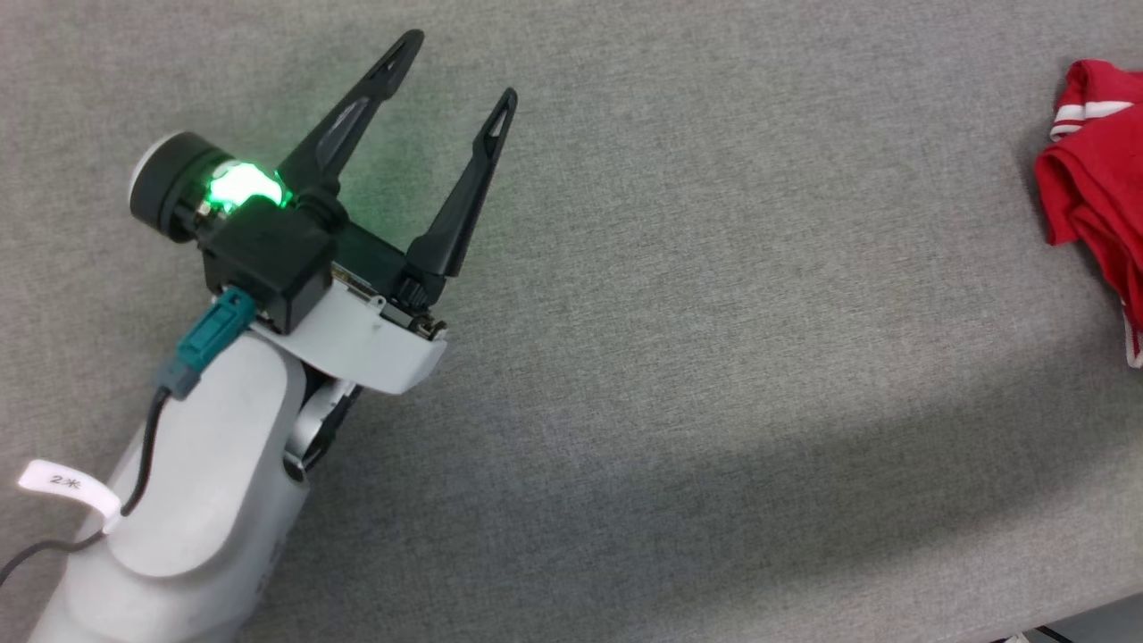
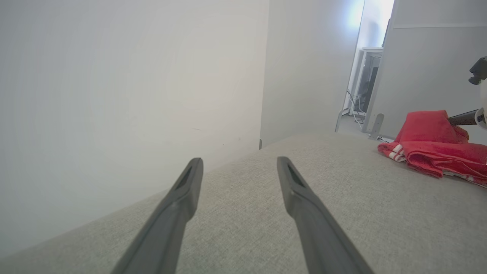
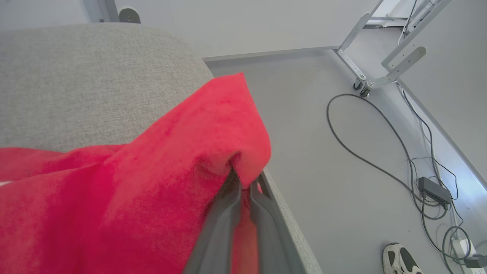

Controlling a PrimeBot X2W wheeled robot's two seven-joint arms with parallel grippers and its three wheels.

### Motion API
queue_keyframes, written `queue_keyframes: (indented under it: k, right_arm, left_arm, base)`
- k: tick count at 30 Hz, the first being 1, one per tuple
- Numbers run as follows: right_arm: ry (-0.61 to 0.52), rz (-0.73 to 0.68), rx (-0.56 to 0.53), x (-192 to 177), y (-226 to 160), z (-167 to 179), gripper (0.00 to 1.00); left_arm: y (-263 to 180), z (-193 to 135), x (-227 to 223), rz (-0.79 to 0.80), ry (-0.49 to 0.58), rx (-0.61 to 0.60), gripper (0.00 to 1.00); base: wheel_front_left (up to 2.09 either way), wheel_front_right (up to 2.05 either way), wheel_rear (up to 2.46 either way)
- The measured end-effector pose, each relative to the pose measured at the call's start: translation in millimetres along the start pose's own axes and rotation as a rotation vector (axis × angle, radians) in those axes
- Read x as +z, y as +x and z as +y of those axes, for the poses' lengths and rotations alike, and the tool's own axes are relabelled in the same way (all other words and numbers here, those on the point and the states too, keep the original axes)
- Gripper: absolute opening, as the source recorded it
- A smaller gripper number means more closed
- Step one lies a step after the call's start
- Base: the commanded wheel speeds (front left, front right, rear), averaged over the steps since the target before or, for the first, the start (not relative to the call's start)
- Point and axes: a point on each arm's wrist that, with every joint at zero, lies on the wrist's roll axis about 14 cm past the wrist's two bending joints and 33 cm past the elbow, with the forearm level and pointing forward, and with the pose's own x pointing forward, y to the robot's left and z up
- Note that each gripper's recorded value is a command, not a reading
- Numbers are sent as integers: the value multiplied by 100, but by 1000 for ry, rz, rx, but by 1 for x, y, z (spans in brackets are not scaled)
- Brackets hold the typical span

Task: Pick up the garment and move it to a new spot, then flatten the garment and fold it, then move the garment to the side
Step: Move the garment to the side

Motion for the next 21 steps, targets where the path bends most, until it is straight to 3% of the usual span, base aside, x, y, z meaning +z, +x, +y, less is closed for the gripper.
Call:
queue_keyframes:
  k: [1, 3, 4, 5, 15, 21]
  right_arm:
    - [0, 2, 0, -2, 1, 2, 0]
    - [1, 9, -7, -7, 2, 2, 47]
    - [0, 10, -12, -8, 1, 1, 94]
    - [1, 9, -18, -8, 0, -2, 100]
    - [-8, -65, -19, 15, -14, -13, 100]
    - [-40, -64, 137, -1, -29, 36, 100]
  left_arm:
    - [-1, 1, -1, 2, 1, 2, 100]
    - [-2, 2, -1, 4, 2, 4, 100]
    - [-2, 2, 0, 4, 3, 5, 100]
    - [-2, 2, 1, 2, 5, 7, 100]
    - [-13, -11, 11, 18, -30, 40, 100]
    - [-42, -18, 13, 66, -62, 107, 100]
  base:
    - [0, 0, 0]
    - [0, 0, 0]
    - [0, 0, 0]
    - [0, 0, 0]
    - [0, 0, 0]
    - [0, 0, 0]
